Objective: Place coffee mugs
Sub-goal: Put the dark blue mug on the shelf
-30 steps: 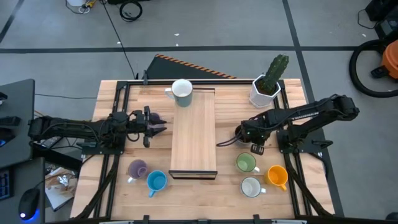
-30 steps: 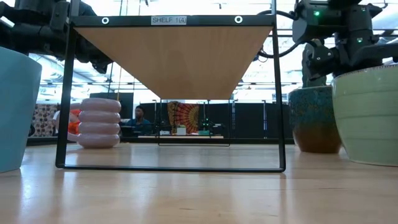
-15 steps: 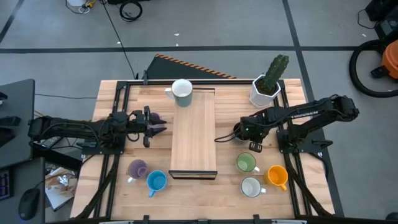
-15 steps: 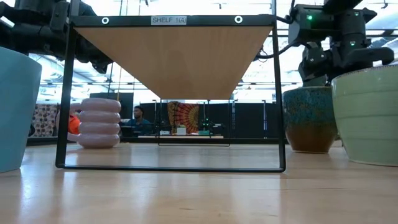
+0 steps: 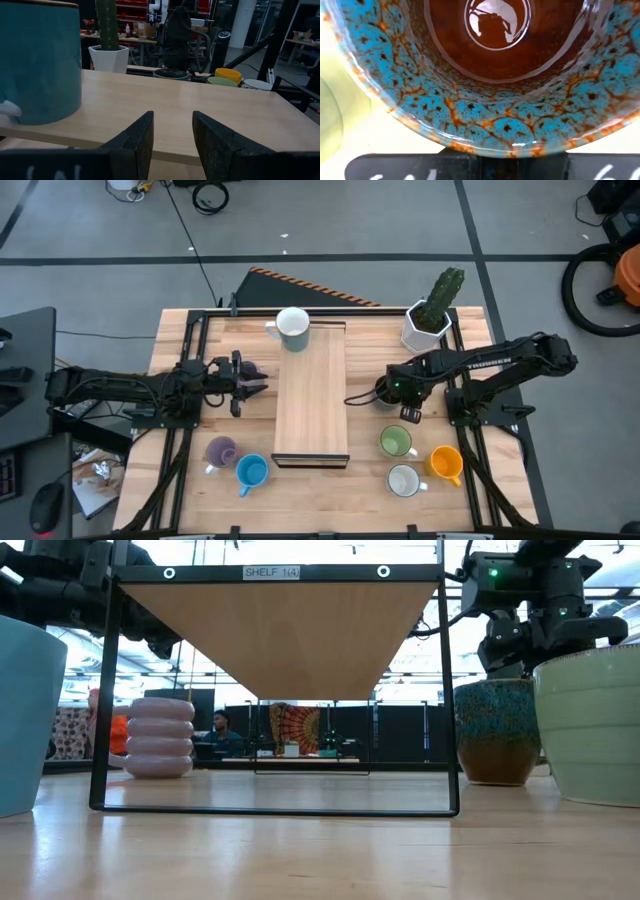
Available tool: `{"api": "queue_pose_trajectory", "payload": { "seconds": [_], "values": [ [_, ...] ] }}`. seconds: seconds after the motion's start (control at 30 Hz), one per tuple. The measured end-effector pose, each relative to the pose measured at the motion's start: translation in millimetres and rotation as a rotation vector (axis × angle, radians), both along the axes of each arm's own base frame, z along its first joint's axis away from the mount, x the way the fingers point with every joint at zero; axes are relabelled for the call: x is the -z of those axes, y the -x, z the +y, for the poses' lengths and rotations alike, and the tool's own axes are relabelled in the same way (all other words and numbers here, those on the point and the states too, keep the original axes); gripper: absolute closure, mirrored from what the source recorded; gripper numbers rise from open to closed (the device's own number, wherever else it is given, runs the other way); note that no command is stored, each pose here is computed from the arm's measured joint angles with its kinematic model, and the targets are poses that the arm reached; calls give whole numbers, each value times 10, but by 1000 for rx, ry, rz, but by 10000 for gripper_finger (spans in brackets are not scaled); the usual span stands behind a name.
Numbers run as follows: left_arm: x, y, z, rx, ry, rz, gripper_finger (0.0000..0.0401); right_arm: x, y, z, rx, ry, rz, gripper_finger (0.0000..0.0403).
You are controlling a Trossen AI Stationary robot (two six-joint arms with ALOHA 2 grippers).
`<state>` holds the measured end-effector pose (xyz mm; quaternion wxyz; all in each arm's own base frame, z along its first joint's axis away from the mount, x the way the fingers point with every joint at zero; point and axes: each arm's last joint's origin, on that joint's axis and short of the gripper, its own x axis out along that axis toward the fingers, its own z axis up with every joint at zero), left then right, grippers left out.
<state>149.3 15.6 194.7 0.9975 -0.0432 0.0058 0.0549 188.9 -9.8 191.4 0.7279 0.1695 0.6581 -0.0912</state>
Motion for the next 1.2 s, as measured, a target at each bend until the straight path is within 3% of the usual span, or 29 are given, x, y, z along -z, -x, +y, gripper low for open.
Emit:
{"api": "queue_pose_trajectory", "payload": {
  "seconds": [0.23, 0.77, 1.2],
  "values": [
    [0, 0, 0, 0, 7, 0, 260, -23, -16, -9, 3, 5, -8, 353],
    [17, 0, 0, 0, 10, 17, 260, -371, -116, -230, -24, 85, -70, 355],
    [17, 0, 0, 0, 10, 17, 260, -1062, -76, -416, -13, 209, -61, 355]
  ]
}}
